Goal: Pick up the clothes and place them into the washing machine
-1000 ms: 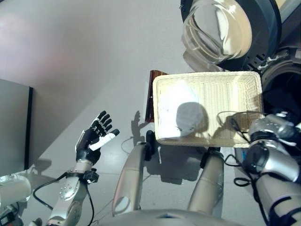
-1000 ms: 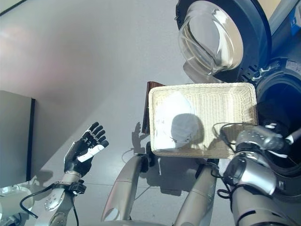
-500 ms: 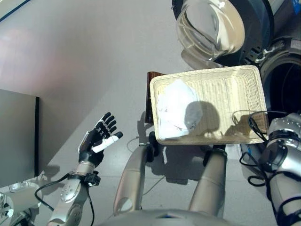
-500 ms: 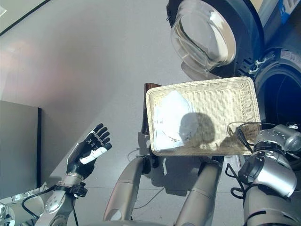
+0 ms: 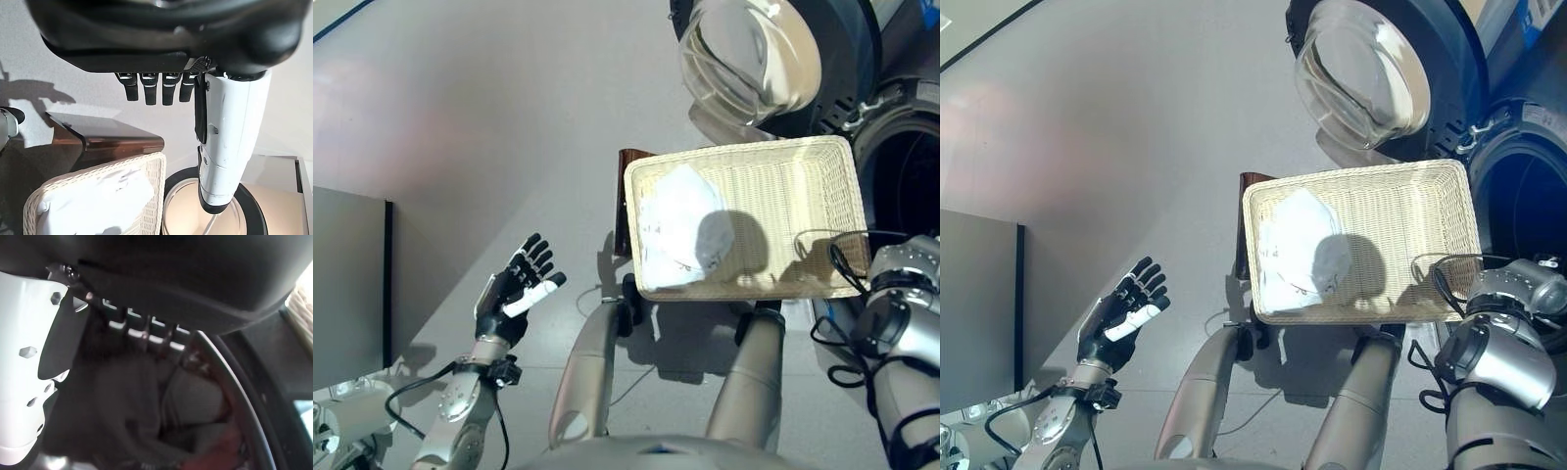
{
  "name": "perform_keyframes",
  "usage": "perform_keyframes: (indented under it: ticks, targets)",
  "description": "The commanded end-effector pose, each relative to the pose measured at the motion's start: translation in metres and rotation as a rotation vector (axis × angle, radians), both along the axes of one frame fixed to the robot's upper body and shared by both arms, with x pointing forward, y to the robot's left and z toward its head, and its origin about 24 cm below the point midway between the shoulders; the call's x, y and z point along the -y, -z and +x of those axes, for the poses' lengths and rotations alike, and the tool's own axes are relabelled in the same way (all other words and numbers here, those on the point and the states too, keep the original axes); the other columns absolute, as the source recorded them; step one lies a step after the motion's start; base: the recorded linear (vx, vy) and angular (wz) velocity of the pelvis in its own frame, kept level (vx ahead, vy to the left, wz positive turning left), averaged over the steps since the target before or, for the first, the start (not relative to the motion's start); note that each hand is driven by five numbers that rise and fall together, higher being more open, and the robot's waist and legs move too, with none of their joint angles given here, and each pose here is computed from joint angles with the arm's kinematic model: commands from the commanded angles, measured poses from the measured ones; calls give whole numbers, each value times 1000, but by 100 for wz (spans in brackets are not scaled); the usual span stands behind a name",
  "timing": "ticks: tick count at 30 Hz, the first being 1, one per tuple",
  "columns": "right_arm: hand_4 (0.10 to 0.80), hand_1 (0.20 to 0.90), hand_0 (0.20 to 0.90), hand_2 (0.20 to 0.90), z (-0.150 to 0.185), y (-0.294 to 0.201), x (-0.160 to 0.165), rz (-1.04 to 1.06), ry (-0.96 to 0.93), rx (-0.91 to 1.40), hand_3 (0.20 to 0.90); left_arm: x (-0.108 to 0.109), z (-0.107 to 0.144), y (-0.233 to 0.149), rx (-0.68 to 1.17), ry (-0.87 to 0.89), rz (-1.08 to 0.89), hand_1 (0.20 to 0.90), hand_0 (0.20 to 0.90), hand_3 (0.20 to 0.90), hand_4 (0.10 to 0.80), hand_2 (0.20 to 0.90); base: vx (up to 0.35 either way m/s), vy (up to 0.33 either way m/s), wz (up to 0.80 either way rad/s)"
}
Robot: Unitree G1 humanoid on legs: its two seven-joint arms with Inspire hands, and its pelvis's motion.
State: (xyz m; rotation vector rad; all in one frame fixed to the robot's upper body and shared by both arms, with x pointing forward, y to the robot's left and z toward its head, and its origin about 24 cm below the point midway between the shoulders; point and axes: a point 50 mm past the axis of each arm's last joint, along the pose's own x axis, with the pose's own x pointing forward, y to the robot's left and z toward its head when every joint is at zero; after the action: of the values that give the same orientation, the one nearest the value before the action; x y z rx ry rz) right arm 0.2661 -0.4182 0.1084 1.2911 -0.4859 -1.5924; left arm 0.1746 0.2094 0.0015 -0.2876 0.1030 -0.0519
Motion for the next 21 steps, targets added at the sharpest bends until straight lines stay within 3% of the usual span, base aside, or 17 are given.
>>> perform_keyframes:
  ticks: [1, 14, 21]
  targets:
    - [800, 900, 900, 900, -14, -14, 14, -170, 46, -42, 900, -15, 4, -29, 155, -49, 5, 900, 900, 900, 800, 900, -1, 11, 6]
    - [800, 900, 900, 900, 6, 15, -14, -122, -78, -36, 900, -15, 9, -34, 175, -8, 27, 900, 900, 900, 800, 900, -1, 37, 11]
    - [800, 900, 900, 900, 23, 49, -52, -60, -214, -81, 900, -23, 11, -32, 173, -35, 64, 900, 900, 900, 800, 900, 20, 61, 10]
